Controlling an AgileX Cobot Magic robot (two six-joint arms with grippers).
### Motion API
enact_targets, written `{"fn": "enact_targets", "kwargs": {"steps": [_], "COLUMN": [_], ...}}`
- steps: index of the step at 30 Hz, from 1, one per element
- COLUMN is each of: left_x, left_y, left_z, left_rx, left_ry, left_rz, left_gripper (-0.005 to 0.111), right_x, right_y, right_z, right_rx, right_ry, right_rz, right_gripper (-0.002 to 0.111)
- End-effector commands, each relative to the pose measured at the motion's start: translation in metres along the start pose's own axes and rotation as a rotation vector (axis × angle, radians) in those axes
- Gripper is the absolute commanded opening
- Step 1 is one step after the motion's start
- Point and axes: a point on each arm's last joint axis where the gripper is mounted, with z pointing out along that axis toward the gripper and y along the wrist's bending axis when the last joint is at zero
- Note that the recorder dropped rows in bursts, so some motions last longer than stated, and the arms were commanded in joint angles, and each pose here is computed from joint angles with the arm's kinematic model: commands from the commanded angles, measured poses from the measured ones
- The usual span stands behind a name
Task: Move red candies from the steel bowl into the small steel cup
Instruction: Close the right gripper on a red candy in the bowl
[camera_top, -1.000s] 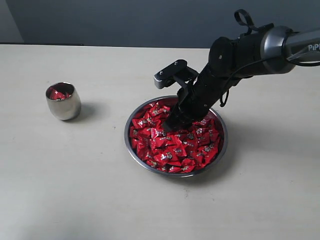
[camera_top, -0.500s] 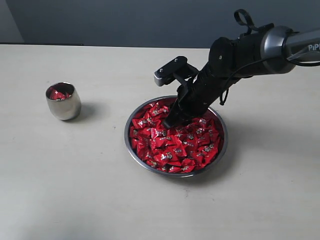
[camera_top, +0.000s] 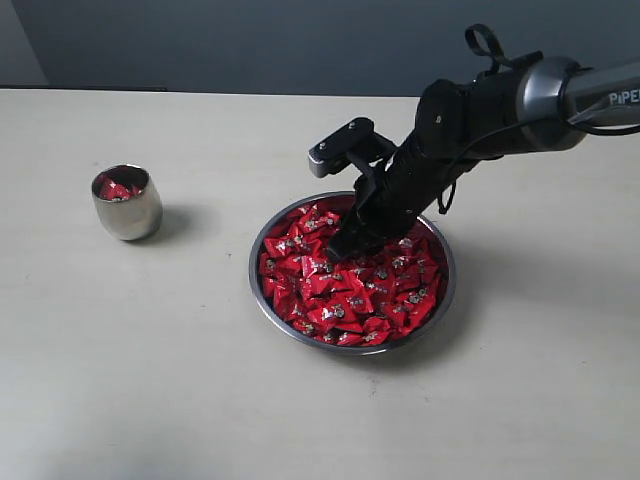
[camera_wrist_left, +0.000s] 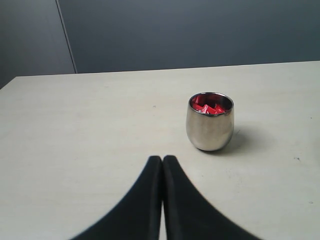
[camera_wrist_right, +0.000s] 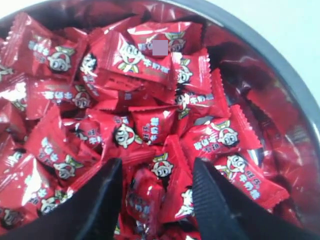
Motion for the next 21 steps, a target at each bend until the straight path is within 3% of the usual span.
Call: {"fn": "enact_targets", "kwargs": {"steps": [1, 10, 12, 17, 21], "left_x": [0.0009, 0.0009, 0.0009, 0.0009, 0.0009], "left_y": [-0.0001, -0.0001, -0.0001, -0.0001, -0.0001], "left_z": [0.0, 0.0, 0.0, 0.0, 0.0], "left_rx": [0.0, 0.0, 0.0, 0.0, 0.0], "left_ry": [-0.002, -0.002, -0.002, -0.002, -0.002], "left_rz": [-0.005, -0.005, -0.005, -0.005, -0.005], "left_gripper": [0.0, 0.0, 0.0, 0.0, 0.0], "right_x": [0.002, 0.0019, 0.0019, 0.002, 0.0022], "right_y": [-0.0012, -0.0015, -0.0015, -0.0014, -0.0013], "right_z": [0.0056, 0.0061, 0.0061, 0.0061, 0.0061], "right_rx": [-0.003, -0.001, -0.001, -0.002, -0.003], "right_ry": [0.017, 0.015, 0.015, 0.017, 0.018], "right_rz": [-0.003, -0.002, -0.002, -0.002, -0.002], "right_gripper": [0.043, 0.043, 0.037, 0.003, -0.001]}}
